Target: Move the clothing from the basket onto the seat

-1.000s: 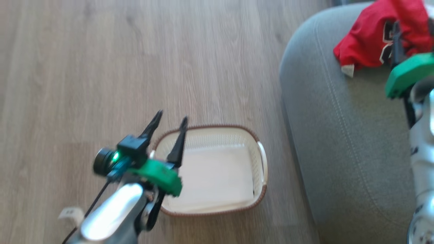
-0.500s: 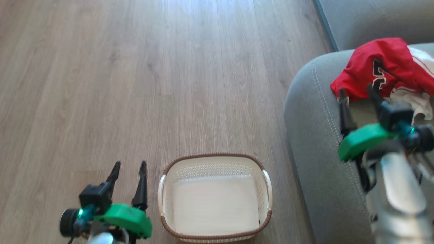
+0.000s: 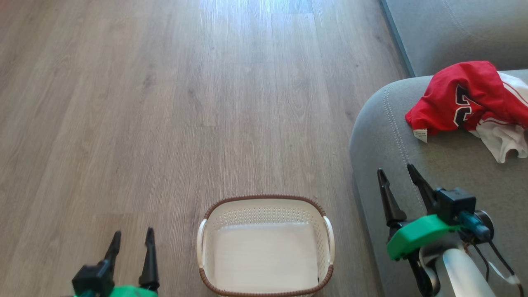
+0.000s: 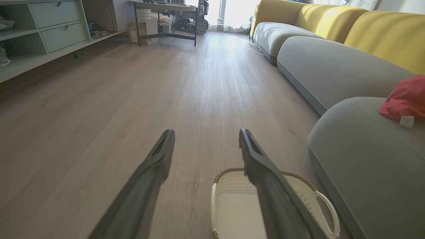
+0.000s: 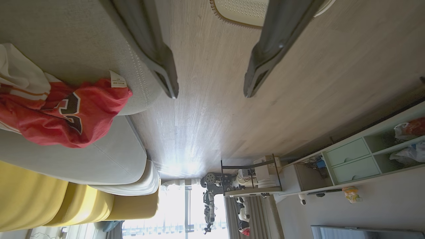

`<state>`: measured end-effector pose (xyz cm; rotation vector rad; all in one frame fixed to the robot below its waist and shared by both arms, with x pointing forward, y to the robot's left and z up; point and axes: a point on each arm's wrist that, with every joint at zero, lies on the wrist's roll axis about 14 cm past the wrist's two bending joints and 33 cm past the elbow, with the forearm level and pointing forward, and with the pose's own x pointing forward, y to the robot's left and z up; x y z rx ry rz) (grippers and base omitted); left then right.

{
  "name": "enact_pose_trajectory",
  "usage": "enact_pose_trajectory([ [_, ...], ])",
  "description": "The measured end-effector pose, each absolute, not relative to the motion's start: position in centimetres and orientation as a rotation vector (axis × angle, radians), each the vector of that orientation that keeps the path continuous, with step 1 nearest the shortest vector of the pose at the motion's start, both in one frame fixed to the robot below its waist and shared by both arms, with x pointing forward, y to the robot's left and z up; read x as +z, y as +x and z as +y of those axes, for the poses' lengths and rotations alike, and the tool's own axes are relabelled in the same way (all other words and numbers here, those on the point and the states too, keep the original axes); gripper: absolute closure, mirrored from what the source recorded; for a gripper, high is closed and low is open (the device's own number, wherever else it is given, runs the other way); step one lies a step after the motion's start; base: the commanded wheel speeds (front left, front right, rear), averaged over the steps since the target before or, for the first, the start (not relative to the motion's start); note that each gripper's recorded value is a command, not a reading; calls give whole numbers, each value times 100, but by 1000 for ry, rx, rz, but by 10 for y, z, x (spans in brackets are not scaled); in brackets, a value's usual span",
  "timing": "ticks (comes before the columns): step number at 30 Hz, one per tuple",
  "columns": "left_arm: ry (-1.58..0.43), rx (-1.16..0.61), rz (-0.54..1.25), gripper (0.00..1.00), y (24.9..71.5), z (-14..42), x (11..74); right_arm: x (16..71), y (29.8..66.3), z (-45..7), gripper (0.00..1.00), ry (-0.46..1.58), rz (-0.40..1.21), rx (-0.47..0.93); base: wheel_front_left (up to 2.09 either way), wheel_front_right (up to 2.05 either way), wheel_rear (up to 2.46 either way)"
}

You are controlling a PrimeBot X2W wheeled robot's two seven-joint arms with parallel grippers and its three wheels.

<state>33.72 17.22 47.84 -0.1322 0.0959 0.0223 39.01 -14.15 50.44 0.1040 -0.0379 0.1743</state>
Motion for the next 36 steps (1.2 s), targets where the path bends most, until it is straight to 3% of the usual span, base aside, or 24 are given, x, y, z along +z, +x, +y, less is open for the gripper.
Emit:
enact_pose_trajectory([
  [36, -148, 115, 71, 0, 323, 195, 475, 477, 372, -141, 0, 148, 41, 166, 0, 0, 0],
])
